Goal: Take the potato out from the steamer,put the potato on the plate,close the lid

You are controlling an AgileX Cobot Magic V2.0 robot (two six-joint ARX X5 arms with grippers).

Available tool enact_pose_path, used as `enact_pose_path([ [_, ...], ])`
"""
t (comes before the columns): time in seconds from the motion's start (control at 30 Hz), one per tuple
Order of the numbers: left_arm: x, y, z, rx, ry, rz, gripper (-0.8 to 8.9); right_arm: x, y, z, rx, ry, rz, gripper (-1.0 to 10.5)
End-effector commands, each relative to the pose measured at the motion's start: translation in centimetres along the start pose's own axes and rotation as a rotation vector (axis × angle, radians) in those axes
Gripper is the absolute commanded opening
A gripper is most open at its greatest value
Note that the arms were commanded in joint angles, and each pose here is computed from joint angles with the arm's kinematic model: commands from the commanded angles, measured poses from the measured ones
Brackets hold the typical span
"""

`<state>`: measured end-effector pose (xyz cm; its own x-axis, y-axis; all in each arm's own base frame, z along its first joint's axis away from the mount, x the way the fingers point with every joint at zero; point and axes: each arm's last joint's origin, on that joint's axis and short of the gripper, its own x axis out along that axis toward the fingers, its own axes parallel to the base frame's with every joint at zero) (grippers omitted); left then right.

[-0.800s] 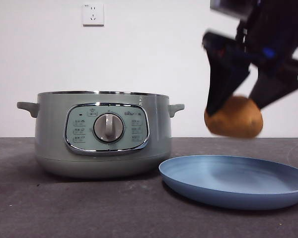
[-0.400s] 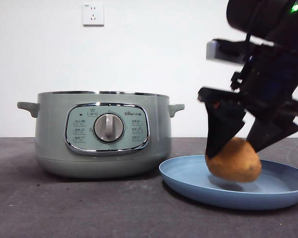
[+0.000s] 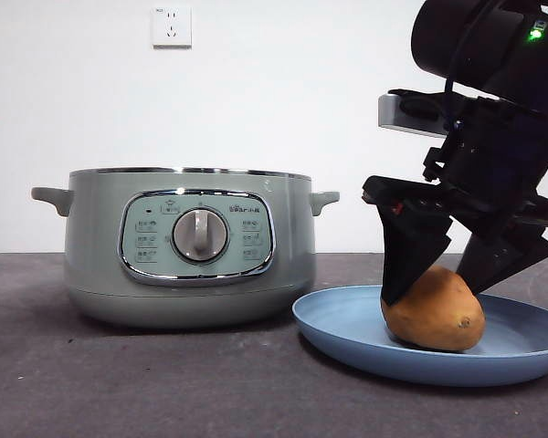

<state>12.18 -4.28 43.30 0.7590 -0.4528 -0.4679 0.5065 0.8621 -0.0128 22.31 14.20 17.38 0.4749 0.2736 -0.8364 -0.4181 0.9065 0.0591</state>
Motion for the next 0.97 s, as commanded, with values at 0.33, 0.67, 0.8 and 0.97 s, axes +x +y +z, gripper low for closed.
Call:
enact_pose_path([
  [0.33,7.4,1.3,2.8,0.023,-0.031,-0.065,-0.09,-1.4,0.0,0.5,0.023,-0.065,0.003,5.7],
  [0.67,15.6,1.8,2.9,0.052,0.044,-0.106,-0.09,-9.6,-0.1,1.9,0.034,-0.310,0.012,5.7],
  [0.8,18.3,1.8,2.5,0.053,0.067,-0.118,-0.09,-13.7,-0.3,1.9,0.044,-0.445,0.013,5.7],
  [0.97,21.2,2.0,2.1,0.054,0.081,-0.127,-0.09,-18.2,-0.5,1.5,0.051,-0.588,0.032,5.7],
])
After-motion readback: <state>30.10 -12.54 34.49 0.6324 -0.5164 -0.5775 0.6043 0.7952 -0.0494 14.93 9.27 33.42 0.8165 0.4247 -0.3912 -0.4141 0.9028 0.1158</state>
